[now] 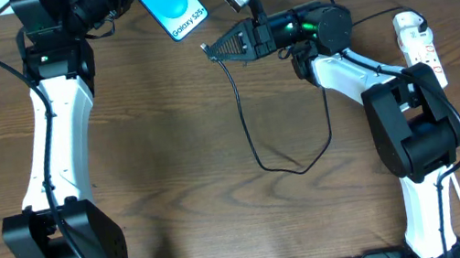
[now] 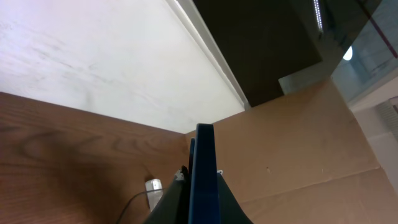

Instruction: Plug charger to phone and switch on socket

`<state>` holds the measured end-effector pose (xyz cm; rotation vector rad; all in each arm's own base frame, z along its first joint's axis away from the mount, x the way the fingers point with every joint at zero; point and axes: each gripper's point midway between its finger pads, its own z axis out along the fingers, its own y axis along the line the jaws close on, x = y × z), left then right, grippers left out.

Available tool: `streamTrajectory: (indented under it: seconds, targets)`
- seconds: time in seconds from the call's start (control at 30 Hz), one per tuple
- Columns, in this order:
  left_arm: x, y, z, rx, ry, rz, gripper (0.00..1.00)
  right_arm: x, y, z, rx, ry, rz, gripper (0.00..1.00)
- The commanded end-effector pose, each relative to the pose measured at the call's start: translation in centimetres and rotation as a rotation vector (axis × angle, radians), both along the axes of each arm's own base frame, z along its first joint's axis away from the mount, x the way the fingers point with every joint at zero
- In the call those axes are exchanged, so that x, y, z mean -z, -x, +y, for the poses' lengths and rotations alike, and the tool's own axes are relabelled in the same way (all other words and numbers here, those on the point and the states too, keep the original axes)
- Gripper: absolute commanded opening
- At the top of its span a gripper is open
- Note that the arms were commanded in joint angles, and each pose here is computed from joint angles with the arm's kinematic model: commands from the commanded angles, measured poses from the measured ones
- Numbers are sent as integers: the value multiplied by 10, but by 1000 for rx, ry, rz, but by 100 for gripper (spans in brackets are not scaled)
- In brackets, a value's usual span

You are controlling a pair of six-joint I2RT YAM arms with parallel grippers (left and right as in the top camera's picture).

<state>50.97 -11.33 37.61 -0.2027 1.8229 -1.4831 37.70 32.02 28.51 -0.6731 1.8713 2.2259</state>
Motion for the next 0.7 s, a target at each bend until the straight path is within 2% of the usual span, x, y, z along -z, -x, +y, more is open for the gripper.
streamTrajectory:
  seconds: [0.0,0.27,0.67]
  targets:
    - [-7,1,-2,6,-10,-35,7,-22,0,-1,28,-55,-38,1]
    - [-7,1,-3,9,-9,-34,7,-39,-1,-1,27,-75,-91,1]
    - [-7,2,-6,13,10,-10,7,-41,-2,-1,32,-83,-89,1]
